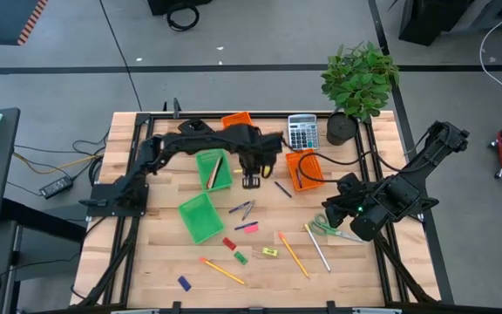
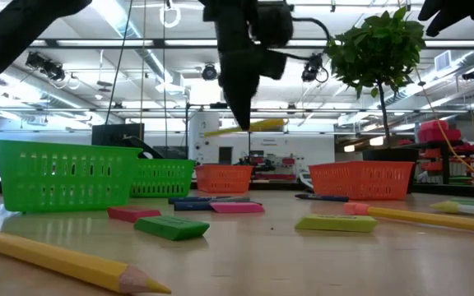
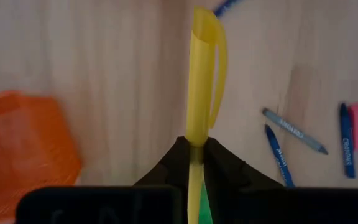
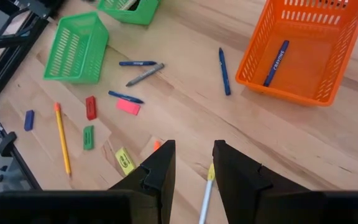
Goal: Sort crayons/erasers/pens/pencils in bins
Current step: Put the yellow pen into the top green bin
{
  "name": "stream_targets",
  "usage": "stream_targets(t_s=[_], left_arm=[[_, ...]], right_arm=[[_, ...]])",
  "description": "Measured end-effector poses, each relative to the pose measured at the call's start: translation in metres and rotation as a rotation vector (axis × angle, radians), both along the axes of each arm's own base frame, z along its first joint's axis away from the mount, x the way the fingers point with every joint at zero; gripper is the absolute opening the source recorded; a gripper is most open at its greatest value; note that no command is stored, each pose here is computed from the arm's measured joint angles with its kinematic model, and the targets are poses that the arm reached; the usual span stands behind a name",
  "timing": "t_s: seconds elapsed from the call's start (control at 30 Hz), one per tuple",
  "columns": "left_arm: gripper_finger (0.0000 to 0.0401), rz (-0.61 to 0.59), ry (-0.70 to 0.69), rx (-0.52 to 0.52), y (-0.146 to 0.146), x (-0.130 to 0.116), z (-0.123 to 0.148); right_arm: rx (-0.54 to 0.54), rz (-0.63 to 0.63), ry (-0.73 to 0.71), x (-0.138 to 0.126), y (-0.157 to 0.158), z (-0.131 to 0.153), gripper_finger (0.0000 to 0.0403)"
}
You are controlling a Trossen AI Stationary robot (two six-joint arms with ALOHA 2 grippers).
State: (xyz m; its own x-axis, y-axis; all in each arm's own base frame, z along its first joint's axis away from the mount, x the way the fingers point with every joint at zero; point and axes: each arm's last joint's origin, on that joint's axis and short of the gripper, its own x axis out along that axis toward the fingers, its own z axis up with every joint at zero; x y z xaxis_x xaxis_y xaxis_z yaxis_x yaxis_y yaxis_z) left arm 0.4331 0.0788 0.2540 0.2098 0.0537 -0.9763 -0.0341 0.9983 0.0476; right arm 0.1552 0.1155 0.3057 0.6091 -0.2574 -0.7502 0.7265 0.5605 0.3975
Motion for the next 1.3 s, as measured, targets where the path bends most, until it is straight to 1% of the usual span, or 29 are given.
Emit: stream_targets(t_s=[0.13, 0.23, 0.37, 0.5, 0.57, 0.67, 0.8, 0.9, 0.93, 1.0, 1.07, 1.17, 1.3], left_arm=[[0.0035, 0.078, -0.075, 0.002, 0.007, -0.015, 0.032], [0.0034, 0.114, -0.121, 0.033, 0.01, -0.027, 0.054], [0.0034, 0.168, -0.156, 0.054, 0.015, -0.038, 0.071], [0.0034, 0.215, -0.122, 0.083, 0.017, -0.05, 0.077], [0.0034, 0.237, -0.102, 0.104, 0.017, -0.059, 0.077], [0.0034, 0.287, -0.103, 0.115, 0.015, -0.083, 0.072], [0.0034, 0.408, -0.191, 0.093, 0.009, -0.126, 0.057], [0.0034, 0.529, -0.294, 0.062, 0.006, -0.149, 0.05], [0.0034, 0.567, -0.304, 0.051, 0.006, -0.154, 0.048], [0.0034, 0.641, -0.304, 0.036, 0.004, -0.161, 0.042], [0.0034, 0.736, -0.29, 0.022, 0.005, -0.163, 0.034], [0.004, 0.876, -0.301, -0.022, 0.006, -0.16, 0.024], [0.0042, 0.992, -0.313, -0.06, 0.007, -0.156, 0.011]], right_arm=[[-0.016, -0.013, -0.018, 0.0, -0.001, 0.001, 0.0115], [-0.024, -0.024, -0.025, 0.001, -0.002, 0.001, 0.0115], [-0.026, -0.049, -0.025, 0.004, -0.006, 0.001, 0.0115], [-0.03, -0.082, -0.023, 0.008, -0.012, 0.001, 0.0115], [-0.03, -0.097, -0.022, 0.01, -0.015, 0.001, 0.0115], [-0.03, -0.112, -0.023, 0.011, -0.017, 0.001, 0.0115], [-0.031, -0.121, -0.022, 0.012, -0.019, 0.001, 0.0115], [-0.036, -0.125, -0.02, 0.013, -0.02, 0.001, 0.0115], [-0.037, -0.128, -0.019, 0.014, -0.021, 0.001, 0.0115], [-0.043, -0.131, -0.016, 0.015, -0.023, 0.001, 0.0115], [-0.049, -0.134, -0.012, 0.016, -0.025, 0.001, 0.0115], [-0.051, -0.149, -0.013, 0.018, -0.028, 0.001, 0.0115], [-0.048, -0.165, -0.017, 0.02, -0.03, 0.001, 0.0115]])
